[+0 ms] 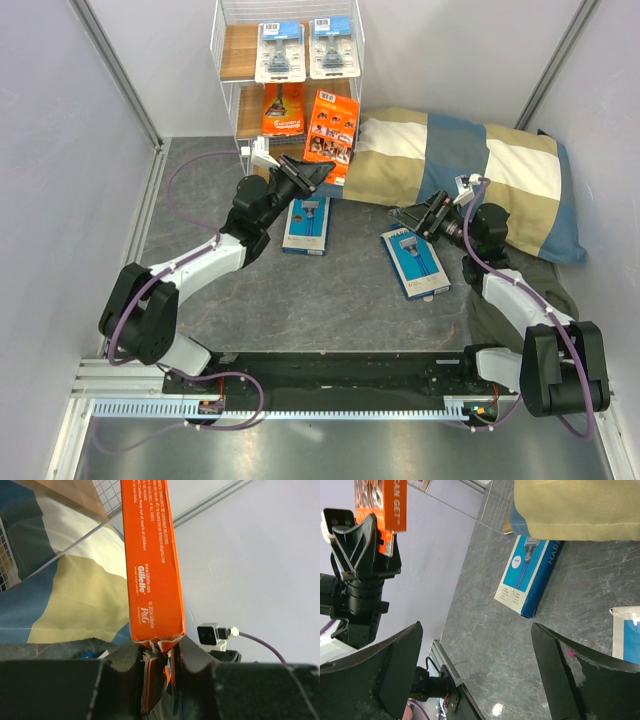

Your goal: Place and organize the shaving razors onto the shelf

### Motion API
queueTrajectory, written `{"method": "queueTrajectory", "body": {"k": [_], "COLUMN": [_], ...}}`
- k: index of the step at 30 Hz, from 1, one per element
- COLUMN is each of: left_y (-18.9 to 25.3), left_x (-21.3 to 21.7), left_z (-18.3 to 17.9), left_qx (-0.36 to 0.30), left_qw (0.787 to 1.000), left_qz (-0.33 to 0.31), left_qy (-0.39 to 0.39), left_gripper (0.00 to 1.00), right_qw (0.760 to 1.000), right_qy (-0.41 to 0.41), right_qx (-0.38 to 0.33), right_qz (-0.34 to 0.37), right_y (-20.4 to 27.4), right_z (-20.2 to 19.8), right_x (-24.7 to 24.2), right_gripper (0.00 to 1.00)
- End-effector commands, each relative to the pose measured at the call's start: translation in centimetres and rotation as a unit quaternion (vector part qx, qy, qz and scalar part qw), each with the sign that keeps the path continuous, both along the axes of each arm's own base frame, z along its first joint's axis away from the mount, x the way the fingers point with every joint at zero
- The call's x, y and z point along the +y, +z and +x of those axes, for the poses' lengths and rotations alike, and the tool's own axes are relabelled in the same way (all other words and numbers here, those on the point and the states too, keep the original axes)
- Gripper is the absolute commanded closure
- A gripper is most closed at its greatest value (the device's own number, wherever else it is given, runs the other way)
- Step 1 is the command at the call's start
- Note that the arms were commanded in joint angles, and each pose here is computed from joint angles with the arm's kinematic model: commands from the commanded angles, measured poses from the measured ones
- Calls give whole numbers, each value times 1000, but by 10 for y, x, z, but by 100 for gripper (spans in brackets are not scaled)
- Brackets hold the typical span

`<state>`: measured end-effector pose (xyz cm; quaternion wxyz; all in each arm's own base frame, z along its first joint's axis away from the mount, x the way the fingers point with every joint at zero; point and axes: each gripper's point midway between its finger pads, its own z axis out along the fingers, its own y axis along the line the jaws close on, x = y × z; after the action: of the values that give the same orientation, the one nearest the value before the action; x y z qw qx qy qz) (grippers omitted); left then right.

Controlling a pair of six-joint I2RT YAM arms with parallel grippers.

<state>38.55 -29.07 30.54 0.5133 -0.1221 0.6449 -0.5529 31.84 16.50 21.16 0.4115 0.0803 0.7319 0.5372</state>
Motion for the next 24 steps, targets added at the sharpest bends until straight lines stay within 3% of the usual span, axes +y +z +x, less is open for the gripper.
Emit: {"method": "queueTrajectory", "body": {"k": [1, 24], "left_y": [48, 33], "left_x": [0, -12], "left_z": [22, 94], "left_qx": [-44, 44], "left_qw": [998, 984], "left_qz": [-47, -152], "left_qy": [23, 85], "left_gripper": [98, 96], "right_qw": [1000, 999], "right_qy": [6, 7], "right_qx": [-22, -16], "right_qz": [-11, -27], "right_y": [4, -1], "right_z": [-6, -13], "right_x": [0, -2], "right_gripper": [2, 2]}}
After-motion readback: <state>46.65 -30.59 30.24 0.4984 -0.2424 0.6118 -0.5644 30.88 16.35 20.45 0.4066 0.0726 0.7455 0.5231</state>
